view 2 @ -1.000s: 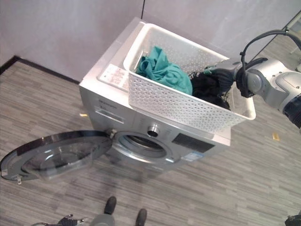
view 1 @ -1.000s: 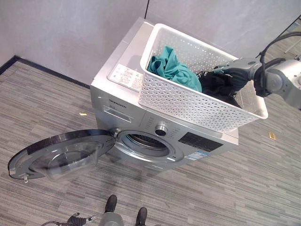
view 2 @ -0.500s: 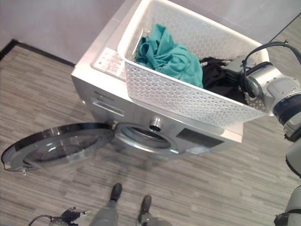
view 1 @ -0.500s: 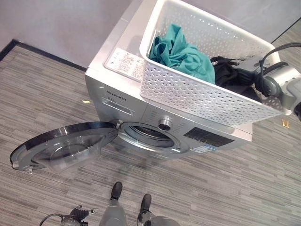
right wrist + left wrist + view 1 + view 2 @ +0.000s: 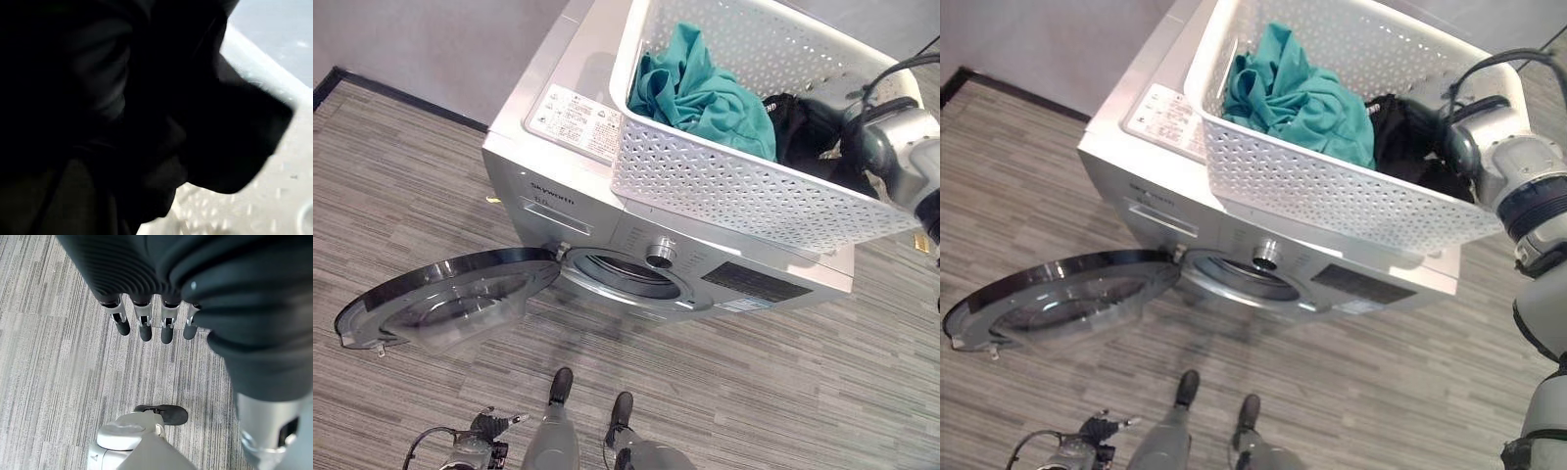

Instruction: Grab the laundry basket,head to the washer,open it,put in the laundry and shut it.

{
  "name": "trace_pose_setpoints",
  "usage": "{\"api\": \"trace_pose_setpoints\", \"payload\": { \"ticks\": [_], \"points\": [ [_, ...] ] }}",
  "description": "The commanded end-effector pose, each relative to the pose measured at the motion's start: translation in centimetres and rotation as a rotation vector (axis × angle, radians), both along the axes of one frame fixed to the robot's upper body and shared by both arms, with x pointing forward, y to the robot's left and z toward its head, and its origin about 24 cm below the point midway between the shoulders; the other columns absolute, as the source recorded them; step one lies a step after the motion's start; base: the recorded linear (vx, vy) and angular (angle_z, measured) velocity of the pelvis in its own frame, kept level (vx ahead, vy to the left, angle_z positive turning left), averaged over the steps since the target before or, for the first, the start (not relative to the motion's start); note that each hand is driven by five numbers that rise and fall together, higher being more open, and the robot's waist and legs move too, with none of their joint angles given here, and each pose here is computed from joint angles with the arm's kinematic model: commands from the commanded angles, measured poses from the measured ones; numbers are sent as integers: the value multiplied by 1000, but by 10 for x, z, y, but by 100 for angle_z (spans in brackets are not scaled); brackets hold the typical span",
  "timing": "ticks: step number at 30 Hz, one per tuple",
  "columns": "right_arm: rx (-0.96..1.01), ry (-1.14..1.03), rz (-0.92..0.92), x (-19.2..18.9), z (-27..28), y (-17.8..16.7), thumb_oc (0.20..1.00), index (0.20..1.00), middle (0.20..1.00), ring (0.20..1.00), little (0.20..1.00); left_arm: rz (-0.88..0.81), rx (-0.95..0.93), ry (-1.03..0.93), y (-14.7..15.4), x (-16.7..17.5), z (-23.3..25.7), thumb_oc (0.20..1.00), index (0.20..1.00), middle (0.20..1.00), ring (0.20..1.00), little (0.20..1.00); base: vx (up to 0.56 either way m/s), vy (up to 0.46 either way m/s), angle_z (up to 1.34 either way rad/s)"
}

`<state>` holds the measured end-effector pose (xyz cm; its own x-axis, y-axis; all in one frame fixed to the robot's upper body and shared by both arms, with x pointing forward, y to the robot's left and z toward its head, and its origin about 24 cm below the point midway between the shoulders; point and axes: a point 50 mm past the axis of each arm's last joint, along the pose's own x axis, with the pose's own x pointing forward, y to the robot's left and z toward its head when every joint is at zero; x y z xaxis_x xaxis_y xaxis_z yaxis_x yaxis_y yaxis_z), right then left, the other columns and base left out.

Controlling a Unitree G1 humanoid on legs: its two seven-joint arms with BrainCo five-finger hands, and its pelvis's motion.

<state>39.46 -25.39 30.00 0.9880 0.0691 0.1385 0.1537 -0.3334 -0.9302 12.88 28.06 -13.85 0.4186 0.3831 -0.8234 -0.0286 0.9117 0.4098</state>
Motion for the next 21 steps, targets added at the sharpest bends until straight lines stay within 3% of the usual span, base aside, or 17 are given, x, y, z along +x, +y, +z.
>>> {"api": "trace_pose_setpoints", "payload": {
  "ticks": [1,6,10,12,17,19,21],
  "points": [
    [332,-178,-57,0,19,-16,200,200,200,200,200,-2,35,17,5,-10,-1,1000,1000,1000,1000,1000,39,-29,1],
    [675,-300,-1,1,35,-13,200,200,200,200,200,-2,30,107,5,-35,-8,1000,1000,1000,1000,1000,49,-34,2],
    [810,-333,65,-1,43,-9,200,200,200,200,200,9,18,145,4,-48,-11,1000,1000,1000,1000,1000,29,-9,0],
    [1079,-392,181,-5,48,-9,200,200,200,200,200,23,6,170,2,-60,-14,1000,1000,1000,1000,1000,11,-4,2],
    [1353,-482,313,-9,61,-5,200,200,200,200,200,33,0,194,-1,-69,-17,1000,1000,1000,1000,1000,-1,1,3],
    [1741,-557,518,-9,74,20,200,200,200,200,200,44,0,235,-7,-80,-20,1000,1000,1000,1000,1000,-34,21,2],
    [1854,-550,621,-9,81,40,200,200,200,200,200,69,0,243,-9,-83,-21,1000,1000,1000,1000,1000,-46,22,-2]
  ]
}}
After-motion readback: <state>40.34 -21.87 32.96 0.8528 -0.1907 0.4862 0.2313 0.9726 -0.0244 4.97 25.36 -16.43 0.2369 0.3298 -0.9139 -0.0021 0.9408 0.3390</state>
